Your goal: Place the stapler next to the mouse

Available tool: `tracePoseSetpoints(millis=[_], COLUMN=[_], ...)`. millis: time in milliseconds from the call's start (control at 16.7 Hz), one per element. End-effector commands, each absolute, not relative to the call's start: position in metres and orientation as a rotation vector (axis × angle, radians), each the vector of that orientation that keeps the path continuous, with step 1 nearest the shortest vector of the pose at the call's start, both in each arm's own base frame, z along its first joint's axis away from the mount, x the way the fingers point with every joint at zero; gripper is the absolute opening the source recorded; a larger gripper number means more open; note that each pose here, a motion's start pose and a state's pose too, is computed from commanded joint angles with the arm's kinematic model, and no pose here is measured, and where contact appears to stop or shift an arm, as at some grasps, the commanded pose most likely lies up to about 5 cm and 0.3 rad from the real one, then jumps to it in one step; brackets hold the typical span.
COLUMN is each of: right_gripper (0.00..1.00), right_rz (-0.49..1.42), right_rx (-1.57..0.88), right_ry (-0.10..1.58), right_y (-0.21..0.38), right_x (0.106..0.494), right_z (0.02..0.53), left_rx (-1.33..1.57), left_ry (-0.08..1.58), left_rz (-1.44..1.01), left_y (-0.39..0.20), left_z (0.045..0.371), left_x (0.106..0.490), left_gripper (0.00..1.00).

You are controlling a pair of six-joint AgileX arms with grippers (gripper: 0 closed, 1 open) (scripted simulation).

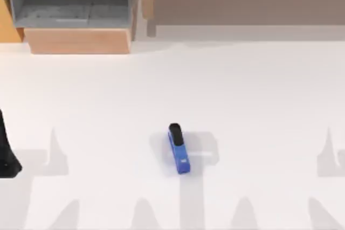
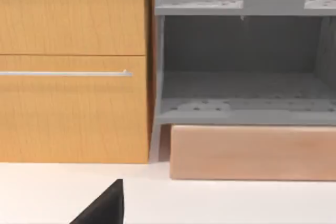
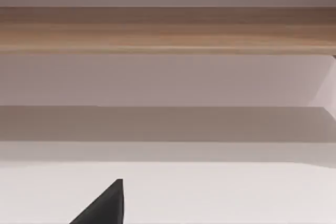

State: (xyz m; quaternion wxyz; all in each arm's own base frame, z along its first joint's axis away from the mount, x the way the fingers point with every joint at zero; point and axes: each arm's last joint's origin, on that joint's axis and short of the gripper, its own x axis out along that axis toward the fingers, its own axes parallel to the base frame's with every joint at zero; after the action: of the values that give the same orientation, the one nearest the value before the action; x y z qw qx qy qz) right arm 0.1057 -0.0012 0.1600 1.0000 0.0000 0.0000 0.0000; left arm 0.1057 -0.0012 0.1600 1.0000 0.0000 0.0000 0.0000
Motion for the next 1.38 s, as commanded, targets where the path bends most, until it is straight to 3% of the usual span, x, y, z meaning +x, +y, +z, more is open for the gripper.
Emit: tracePoseSetpoints(millis=[360, 660, 1020, 1380], right_gripper=[1.0, 1.0, 1.0, 1.0], right_rz=[0.031, 0.144, 0.312, 0.348], right_rx=[0.013, 0.06, 0.13, 0.093], right_ry=[0.042, 0.22, 0.637, 1.16], right_y=[0.003, 0.019, 0.075, 0.183], right_x=[0.106, 0.123, 0.189, 0.269], right_z=[0.181, 0.238, 0.296, 0.276], left_rx=[0.0, 0.0, 0.0, 0.0], left_ry=[0.0, 0.0, 0.0, 0.0], left_rz=[0.0, 0.0, 0.0, 0.0], left_y=[-0.001, -0.001, -0.001, -0.001], left_z=[0.16, 0.16, 0.16, 0.16], left_x=[0.106, 0.106, 0.106, 0.106], left_gripper=[1.0, 1.0, 1.0, 1.0])
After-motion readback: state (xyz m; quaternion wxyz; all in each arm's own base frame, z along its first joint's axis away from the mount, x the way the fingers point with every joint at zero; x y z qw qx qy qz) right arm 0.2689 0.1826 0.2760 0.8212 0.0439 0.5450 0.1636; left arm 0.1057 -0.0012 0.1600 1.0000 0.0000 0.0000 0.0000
